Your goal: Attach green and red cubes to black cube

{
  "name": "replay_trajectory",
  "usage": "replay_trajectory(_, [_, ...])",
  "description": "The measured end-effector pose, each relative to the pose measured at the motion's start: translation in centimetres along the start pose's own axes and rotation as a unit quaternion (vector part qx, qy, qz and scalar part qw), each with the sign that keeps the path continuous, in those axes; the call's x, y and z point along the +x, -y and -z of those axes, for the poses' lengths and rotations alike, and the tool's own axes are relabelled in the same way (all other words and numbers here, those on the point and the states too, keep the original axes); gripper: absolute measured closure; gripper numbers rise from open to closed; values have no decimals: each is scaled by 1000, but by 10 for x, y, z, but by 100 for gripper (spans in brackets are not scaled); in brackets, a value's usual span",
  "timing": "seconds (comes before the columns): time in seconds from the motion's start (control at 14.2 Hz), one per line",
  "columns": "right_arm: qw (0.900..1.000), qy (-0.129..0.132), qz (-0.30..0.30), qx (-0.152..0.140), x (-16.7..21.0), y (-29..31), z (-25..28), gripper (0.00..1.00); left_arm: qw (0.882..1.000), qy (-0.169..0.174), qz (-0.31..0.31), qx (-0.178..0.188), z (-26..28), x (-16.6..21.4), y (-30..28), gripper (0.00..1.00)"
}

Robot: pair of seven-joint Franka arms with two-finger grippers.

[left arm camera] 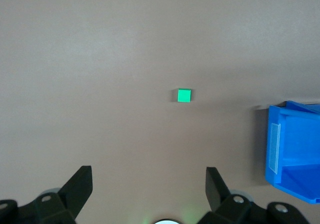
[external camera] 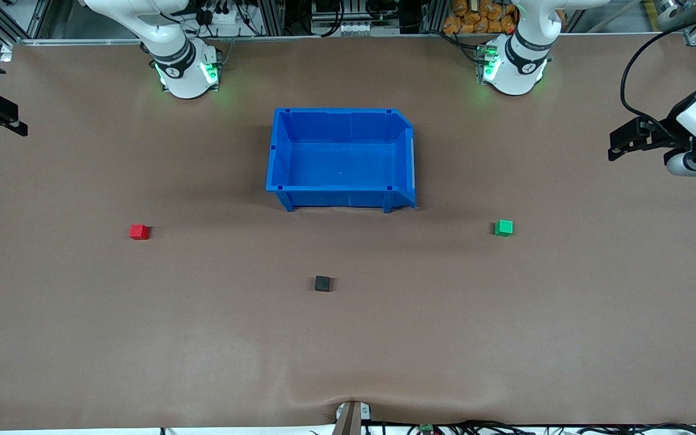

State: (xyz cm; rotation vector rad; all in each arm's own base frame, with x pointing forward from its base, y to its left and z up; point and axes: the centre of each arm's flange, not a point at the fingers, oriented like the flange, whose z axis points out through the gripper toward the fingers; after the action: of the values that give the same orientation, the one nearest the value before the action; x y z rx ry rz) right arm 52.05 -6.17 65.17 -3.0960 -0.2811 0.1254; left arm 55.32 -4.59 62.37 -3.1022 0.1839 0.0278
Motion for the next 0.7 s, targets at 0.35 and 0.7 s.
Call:
replay_trajectory(0.35, [999,0,-36,4,0,1,0,0,1000,1,-2,0,-1,0,-2,0])
replay_trajectory(0.7, [999,14,-49,2,28,-9,-33,0,1000,19,-3,-1,-20,7,-2,0])
